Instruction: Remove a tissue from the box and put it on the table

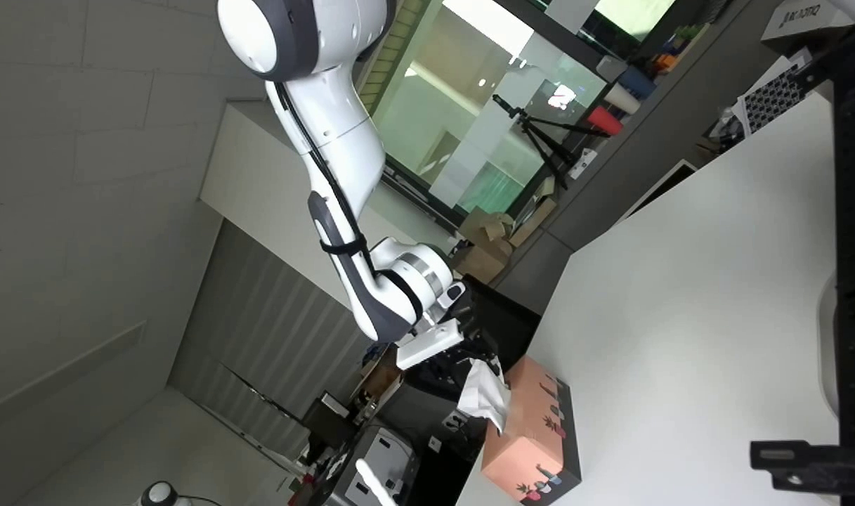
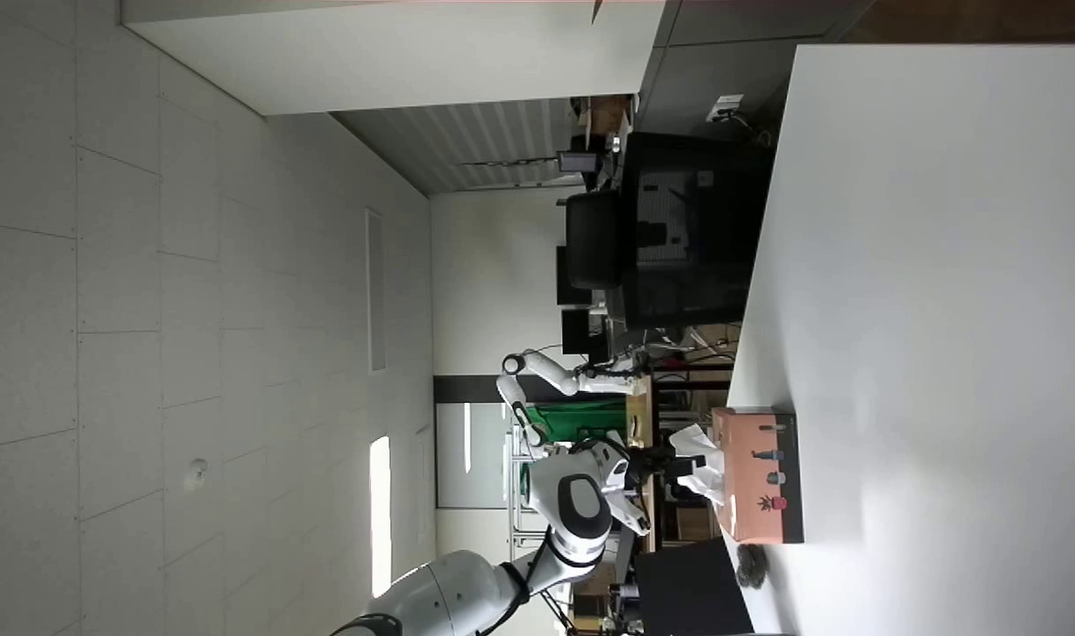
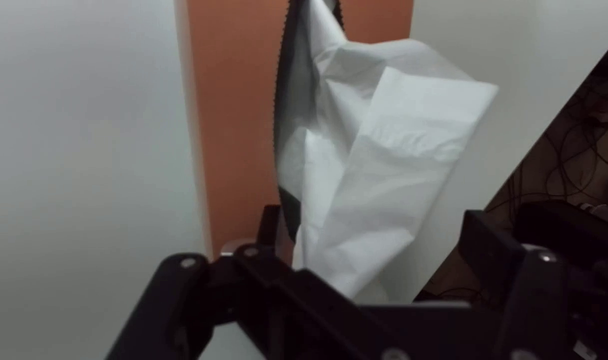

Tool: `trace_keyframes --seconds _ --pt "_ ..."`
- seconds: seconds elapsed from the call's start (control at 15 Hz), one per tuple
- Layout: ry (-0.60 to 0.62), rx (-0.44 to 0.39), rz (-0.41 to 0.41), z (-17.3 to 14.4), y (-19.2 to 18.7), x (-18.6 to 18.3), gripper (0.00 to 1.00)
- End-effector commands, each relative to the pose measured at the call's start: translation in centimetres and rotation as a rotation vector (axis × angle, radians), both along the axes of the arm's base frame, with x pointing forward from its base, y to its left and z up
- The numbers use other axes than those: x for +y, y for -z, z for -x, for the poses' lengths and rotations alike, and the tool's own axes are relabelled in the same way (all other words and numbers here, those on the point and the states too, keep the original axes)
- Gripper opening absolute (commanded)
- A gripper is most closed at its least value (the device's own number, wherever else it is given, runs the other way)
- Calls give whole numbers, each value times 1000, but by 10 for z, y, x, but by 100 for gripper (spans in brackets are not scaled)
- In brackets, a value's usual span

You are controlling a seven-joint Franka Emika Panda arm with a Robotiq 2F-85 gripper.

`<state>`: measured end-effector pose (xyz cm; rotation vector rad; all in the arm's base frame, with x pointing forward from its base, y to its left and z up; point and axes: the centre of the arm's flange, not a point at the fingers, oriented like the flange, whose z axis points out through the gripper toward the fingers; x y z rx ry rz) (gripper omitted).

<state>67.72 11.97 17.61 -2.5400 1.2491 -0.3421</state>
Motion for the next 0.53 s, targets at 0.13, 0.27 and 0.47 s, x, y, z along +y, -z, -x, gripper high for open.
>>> trace_keyframes --seconds 0.13,0.27,0.47 --pt "6 149 -22 -18 22 -2 45" --pt "0 177 -22 -20 21 0 31" --pt "-8 172 -15 -20 12 1 11"
